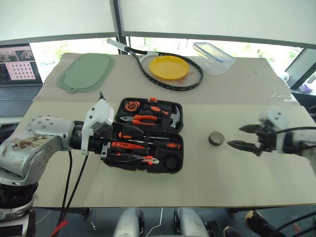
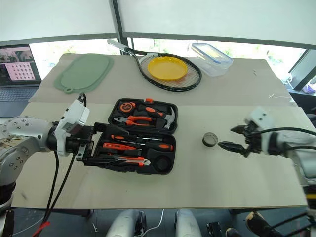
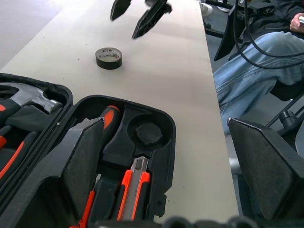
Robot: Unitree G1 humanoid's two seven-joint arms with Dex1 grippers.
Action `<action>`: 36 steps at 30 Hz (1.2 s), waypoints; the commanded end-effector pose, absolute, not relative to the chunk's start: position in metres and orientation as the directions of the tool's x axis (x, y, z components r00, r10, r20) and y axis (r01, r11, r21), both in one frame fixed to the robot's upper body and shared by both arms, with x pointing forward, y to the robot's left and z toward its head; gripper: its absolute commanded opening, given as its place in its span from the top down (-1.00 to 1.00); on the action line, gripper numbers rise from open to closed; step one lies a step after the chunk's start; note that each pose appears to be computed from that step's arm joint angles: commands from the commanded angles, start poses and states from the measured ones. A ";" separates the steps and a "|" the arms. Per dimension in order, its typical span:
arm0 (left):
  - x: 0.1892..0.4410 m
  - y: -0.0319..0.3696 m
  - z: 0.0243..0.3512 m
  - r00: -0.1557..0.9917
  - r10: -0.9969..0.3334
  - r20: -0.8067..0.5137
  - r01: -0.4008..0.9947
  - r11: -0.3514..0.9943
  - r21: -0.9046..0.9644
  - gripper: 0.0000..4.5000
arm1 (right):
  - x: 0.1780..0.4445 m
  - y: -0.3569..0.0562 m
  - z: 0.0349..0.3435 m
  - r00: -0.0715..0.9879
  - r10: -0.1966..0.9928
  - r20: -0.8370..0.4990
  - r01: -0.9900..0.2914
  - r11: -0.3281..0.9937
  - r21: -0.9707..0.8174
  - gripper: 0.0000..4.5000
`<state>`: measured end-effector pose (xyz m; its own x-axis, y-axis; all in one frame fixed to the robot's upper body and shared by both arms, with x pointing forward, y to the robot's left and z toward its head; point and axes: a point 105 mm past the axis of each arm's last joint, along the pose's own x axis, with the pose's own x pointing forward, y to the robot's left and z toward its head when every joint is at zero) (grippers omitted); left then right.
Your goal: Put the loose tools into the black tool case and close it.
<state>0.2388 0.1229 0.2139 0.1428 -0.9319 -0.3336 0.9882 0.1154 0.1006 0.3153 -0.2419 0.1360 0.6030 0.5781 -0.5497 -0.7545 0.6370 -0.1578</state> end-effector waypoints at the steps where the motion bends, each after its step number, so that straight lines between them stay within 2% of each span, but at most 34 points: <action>1: 0.240 0.121 0.222 0.170 -0.928 -0.331 0.977 0.116 0.176 -0.98 | 0.327 -0.237 0.135 0.615 0.563 -0.552 -0.757 0.618 -0.213 -1.00; 5: 0.243 0.121 0.222 0.182 -0.927 -0.328 0.975 0.126 0.184 -0.98 | 0.332 -0.220 0.117 0.588 0.580 -0.564 -0.780 0.590 -0.207 -1.00; 6: 0.244 0.122 0.222 0.184 -0.926 -0.329 0.974 0.127 0.188 -1.00 | 0.333 -0.220 0.115 0.589 0.577 -0.566 -0.780 0.589 -0.211 -0.77; 10: 0.247 0.123 0.223 0.191 -0.923 -0.334 0.972 0.129 0.198 -1.00 | 0.336 -0.219 0.108 0.591 0.567 -0.574 -0.775 0.595 -0.210 -0.32; 11: 0.247 0.123 0.223 0.191 -0.922 -0.336 0.971 0.128 0.200 -1.00 | 0.336 -0.219 0.106 0.591 0.565 -0.576 -0.775 0.597 -0.209 -0.06; 13: 0.249 0.123 0.223 0.191 -0.921 -0.339 0.971 0.126 0.205 -1.00 | 0.336 -0.218 0.104 0.592 0.563 -0.577 -0.773 0.600 -0.209 0.14; 16: 0.250 0.123 0.223 0.187 -0.919 -0.346 0.970 0.117 0.214 -1.00 | 0.333 -0.216 0.107 0.590 0.581 -0.561 -0.777 0.598 -0.198 0.58; 18: 0.250 0.123 0.222 0.185 -0.918 -0.351 0.970 0.113 0.215 -1.00 | 0.331 -0.215 0.111 0.589 0.594 -0.548 -0.779 0.597 -0.190 0.94; 21: 0.250 0.124 0.218 0.178 -0.913 -0.368 0.972 0.104 0.211 -1.00 | 0.325 -0.206 0.132 0.588 0.645 -0.488 -0.789 0.591 -0.168 0.99; 23: 0.249 0.124 0.215 0.171 -0.911 -0.376 0.974 0.098 0.206 -1.00 | 0.317 -0.186 0.154 0.557 0.719 -0.416 -0.816 0.566 -0.115 0.99; 27: 0.245 0.125 0.208 0.150 -0.900 -0.408 0.979 0.076 0.191 -1.00 | 0.284 -0.133 0.184 0.388 0.865 -0.319 -0.922 0.368 -0.122 0.99; 32: 0.247 0.126 0.201 0.156 -0.884 -0.440 0.974 0.065 0.216 -1.00 | 0.259 -0.094 0.171 0.246 0.884 -0.397 -0.965 0.186 -0.182 0.99; 36: 0.248 0.126 0.204 0.151 -0.888 -0.435 0.975 0.060 0.216 -1.00 | 0.256 -0.079 0.155 0.194 0.871 -0.452 -0.975 0.120 -0.188 0.99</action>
<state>0.2491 0.1277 0.1969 0.1558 -0.8847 -0.4393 0.9800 0.0825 0.1813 0.2551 -0.0839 0.1517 0.1875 0.8789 -0.4386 -0.9812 0.1467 -0.1255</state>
